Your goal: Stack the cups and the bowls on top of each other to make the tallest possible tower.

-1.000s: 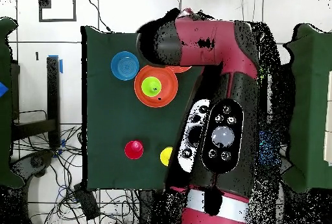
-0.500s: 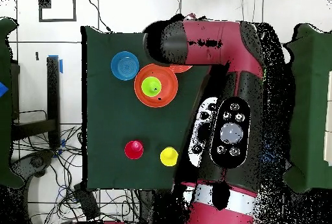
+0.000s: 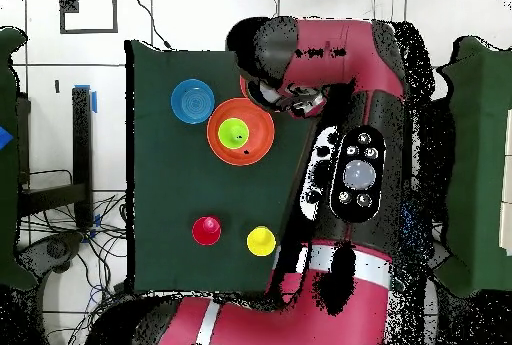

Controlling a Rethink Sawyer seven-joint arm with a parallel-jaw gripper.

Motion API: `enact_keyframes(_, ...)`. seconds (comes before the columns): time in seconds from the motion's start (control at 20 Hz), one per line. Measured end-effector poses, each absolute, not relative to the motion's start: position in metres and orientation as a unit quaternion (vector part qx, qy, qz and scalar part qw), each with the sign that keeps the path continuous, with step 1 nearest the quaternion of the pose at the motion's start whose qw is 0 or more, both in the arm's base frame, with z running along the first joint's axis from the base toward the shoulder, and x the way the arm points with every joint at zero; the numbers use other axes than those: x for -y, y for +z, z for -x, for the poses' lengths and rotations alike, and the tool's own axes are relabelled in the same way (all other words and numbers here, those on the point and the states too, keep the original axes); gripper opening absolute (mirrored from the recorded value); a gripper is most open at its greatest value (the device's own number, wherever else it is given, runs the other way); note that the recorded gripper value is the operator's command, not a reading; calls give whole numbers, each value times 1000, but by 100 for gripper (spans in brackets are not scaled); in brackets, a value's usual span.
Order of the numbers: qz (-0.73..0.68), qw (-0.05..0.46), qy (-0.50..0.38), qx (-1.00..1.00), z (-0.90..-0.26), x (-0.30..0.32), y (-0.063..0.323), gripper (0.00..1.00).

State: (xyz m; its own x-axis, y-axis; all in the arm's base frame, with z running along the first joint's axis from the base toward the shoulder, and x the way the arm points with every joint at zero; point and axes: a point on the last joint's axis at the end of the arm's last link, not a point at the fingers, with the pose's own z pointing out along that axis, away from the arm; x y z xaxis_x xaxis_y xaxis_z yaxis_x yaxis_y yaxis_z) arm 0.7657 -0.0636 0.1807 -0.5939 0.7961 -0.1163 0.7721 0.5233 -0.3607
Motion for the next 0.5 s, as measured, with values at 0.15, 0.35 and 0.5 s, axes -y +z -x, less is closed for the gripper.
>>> enact_keyframes(0.15, 449, 64, 208, 866, -759, 63, 166, 100)
enact_keyframes(0.35, 442, 61, 215, 869, -757, 64, 144, 100)
enact_keyframes(0.5, 436, 27, 206, 876, -765, 67, 132, 100)
